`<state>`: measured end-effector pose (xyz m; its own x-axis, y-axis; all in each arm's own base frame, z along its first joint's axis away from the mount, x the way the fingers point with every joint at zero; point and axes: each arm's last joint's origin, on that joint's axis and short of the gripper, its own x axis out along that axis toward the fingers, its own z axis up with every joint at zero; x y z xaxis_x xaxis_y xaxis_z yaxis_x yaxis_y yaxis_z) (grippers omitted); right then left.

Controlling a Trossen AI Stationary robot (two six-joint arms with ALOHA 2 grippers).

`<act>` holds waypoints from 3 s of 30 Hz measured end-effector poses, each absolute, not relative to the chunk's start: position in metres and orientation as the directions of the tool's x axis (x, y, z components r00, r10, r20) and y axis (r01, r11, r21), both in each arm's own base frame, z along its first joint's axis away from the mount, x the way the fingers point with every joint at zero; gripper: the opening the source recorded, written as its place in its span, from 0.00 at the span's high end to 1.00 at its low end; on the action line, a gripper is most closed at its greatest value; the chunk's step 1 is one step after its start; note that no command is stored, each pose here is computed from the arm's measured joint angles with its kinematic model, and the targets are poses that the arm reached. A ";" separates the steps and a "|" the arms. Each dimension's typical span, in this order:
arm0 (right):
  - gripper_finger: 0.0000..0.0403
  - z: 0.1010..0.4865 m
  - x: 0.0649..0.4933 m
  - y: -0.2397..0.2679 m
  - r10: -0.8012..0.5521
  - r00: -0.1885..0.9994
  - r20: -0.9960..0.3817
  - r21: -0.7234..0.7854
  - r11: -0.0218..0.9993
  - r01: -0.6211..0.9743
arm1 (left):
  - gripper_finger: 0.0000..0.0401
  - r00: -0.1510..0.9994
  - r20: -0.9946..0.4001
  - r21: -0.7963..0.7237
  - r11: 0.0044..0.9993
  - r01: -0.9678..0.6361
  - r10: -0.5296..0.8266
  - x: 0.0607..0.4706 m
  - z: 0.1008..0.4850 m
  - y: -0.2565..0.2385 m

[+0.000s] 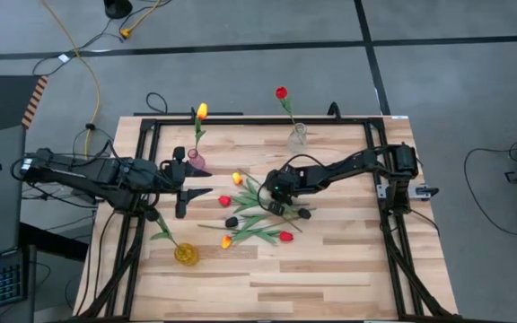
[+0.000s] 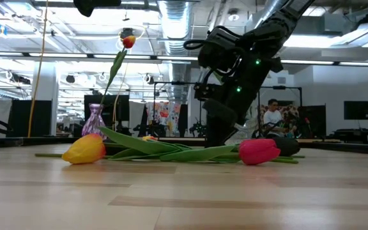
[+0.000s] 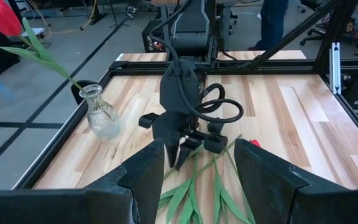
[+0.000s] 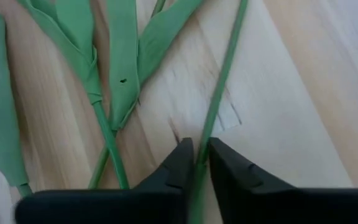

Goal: Sort flowers into vase by color
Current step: Put the right black tulip into the yellow vase

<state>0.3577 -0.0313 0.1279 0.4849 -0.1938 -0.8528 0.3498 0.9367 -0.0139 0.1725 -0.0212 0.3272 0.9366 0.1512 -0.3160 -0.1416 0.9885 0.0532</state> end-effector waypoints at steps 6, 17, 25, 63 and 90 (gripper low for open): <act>0.93 0.132 0.359 -0.031 -0.189 0.461 -0.867 -0.020 0.937 0.347 | 0.54 0.937 -0.316 0.053 0.988 -0.142 0.151 0.172 0.327 -0.021; 0.93 0.173 0.373 -0.032 -0.182 0.366 -0.913 -0.087 0.962 0.260 | 0.54 0.937 -0.315 0.053 0.988 -0.142 0.151 0.172 0.327 -0.021; 0.94 0.207 0.381 -0.031 -0.179 0.335 -0.925 -0.123 0.976 0.181 | 0.54 0.937 -0.315 0.053 0.988 -0.142 0.152 0.172 0.327 -0.021; 0.93 0.312 0.422 0.054 -0.560 0.692 -0.455 -0.890 0.293 -0.348 | 0.54 0.874 -0.402 0.142 0.962 -0.234 0.272 0.204 0.306 -0.018; 0.92 0.320 0.424 0.079 -0.509 0.767 -0.392 -0.918 0.162 -0.362 | 0.60 0.889 -0.396 0.048 0.972 -0.230 0.230 0.231 0.295 -0.015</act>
<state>0.4236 0.0787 0.3196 0.7666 -0.5086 -0.3921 -0.3620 0.1621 -0.9180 0.2313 -0.0149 0.2954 0.8891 0.2301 -0.3956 -0.2303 0.9719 0.0477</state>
